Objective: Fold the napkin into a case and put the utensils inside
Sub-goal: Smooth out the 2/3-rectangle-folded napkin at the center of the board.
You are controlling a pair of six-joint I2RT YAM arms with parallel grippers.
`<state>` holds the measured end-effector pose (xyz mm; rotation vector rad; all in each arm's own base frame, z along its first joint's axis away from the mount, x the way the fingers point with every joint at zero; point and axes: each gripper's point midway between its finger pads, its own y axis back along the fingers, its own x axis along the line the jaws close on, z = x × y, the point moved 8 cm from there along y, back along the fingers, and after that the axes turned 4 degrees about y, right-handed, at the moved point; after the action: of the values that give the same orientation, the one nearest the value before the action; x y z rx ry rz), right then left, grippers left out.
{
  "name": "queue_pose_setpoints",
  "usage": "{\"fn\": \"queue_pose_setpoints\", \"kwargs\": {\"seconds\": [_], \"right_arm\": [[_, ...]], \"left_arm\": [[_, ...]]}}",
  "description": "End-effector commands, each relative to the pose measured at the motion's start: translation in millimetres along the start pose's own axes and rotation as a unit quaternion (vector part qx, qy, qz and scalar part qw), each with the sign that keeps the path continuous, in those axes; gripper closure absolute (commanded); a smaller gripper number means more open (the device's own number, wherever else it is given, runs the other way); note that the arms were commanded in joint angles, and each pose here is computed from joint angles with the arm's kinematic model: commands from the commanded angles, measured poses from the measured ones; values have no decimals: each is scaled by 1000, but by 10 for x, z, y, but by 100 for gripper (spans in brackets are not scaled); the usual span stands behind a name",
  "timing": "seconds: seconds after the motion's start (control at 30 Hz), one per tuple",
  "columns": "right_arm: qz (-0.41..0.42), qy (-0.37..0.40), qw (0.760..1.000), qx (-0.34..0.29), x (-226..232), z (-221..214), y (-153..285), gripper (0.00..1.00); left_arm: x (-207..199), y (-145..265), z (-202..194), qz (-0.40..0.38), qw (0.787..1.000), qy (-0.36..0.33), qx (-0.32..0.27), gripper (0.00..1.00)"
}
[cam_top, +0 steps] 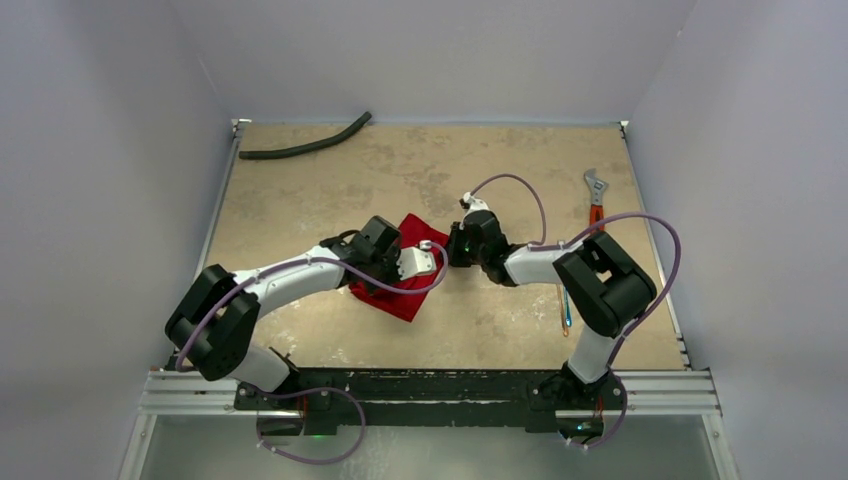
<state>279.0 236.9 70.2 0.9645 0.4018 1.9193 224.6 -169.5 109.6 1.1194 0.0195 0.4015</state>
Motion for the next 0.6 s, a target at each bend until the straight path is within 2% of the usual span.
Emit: {"fn": "queue_pose_setpoints", "kwargs": {"seconds": [0.0, 0.17, 0.43, 0.57], "right_arm": [[-53, -7, 998, 15, -105, -191, 2, 100], [-60, -8, 998, 9, -56, -212, 53, 100], [-59, -10, 998, -6, -9, -171, 162, 100], [-24, -6, 1000, 4, 125, -89, 258, 100]], "left_arm": [[-33, 69, 143, -8, 999, 15, -29, 100], [-204, 4, 33, -32, 999, 6, -15, 100], [-457, -154, -170, -62, 997, -52, 17, 100], [-463, -193, -245, -54, 996, -59, 26, 100]]}}
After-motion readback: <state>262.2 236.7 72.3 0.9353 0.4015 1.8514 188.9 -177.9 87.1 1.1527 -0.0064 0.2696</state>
